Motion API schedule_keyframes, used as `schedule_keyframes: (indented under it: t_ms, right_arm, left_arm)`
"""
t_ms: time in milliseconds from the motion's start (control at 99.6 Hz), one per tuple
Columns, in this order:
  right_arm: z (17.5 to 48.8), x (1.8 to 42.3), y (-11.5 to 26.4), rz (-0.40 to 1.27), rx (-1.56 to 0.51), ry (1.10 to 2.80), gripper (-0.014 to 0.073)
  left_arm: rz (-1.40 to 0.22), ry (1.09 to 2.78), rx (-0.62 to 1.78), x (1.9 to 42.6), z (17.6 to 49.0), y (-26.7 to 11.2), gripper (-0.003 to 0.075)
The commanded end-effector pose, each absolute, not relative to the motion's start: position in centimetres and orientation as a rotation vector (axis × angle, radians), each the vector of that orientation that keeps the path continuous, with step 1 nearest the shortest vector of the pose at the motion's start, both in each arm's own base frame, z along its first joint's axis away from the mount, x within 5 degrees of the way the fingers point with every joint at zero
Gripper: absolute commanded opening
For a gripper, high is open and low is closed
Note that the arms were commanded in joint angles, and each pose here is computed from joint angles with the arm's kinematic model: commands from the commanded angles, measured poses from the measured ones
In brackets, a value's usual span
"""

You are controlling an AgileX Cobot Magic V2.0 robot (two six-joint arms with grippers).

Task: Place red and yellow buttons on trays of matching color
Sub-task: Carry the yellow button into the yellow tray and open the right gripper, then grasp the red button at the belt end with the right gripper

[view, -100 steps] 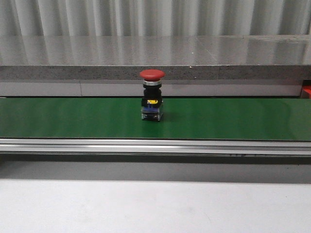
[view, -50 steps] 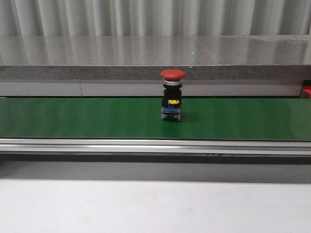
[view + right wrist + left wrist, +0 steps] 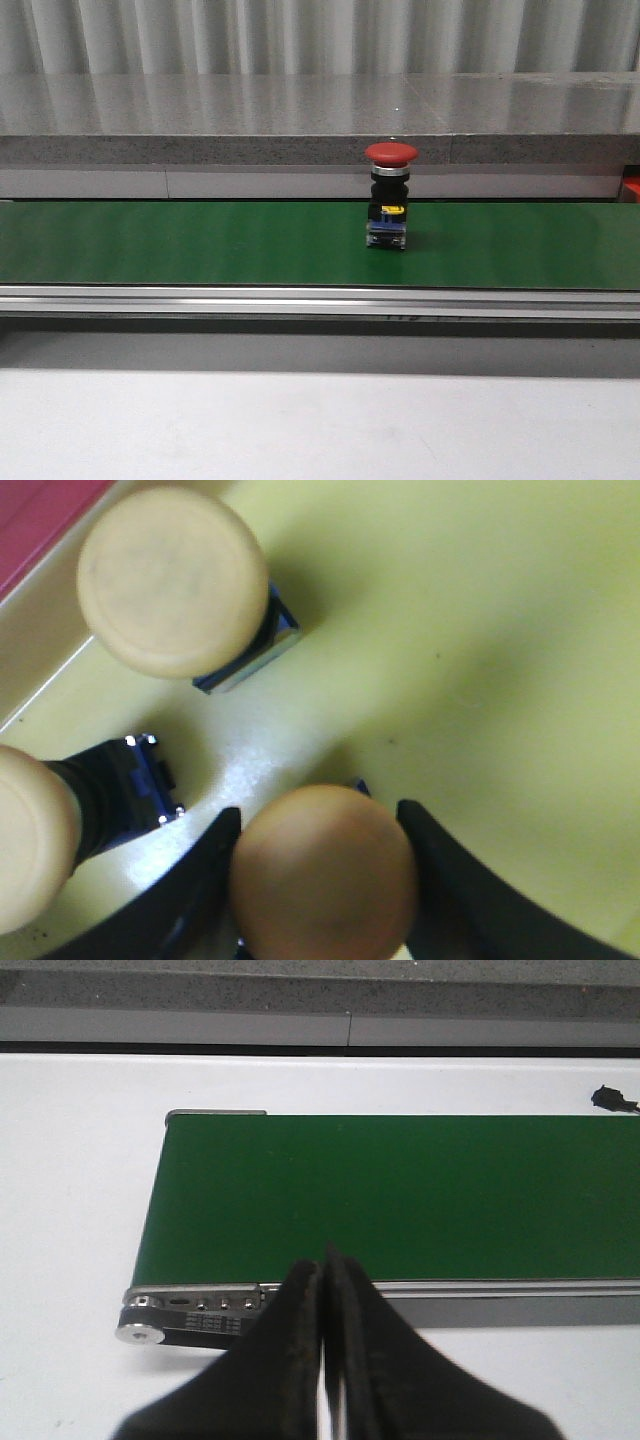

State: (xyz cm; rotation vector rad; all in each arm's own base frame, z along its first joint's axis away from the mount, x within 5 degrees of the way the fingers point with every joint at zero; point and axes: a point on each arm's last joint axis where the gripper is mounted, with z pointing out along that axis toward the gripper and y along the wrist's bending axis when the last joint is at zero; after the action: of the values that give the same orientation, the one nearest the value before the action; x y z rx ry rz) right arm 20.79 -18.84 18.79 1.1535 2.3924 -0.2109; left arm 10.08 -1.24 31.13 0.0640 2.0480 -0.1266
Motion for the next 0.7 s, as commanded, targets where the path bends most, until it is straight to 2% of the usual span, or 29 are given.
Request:
schedule_keyframes:
  t_ms: [0, 130, 221, 381, 692]
  right_arm:
    - [20.3, 21.0, -19.5, -0.251, 1.114, 2.315, 0.0227]
    - [20.6, 21.0, -19.5, -0.252, 1.114, 2.314, 0.0414]
    - [21.0, 20.9, -19.4, -0.255, 1.11, 2.305, 0.0484]
    - [22.8, 20.4, -18.9, -0.274, 1.086, 2.252, 0.0488]
    - [29.0, 19.8, -16.2, -0.284, 0.968, 2.163, 0.0483]
  left_arm:
    - [-0.138, 1.95, 0.064, 10.3, 32.6, -1.3, -0.0019]
    - [-0.138, 1.95, 0.064, 10.3, 32.6, -1.3, -0.0019]
    - [-0.138, 1.95, 0.064, 10.3, 32.6, -1.3, -0.0019]
    - [-0.138, 1.95, 0.064, 10.3, 32.6, -1.3, -0.0019]
    - [-0.138, 1.95, 0.064, 10.3, 32.6, -1.3, -0.0019]
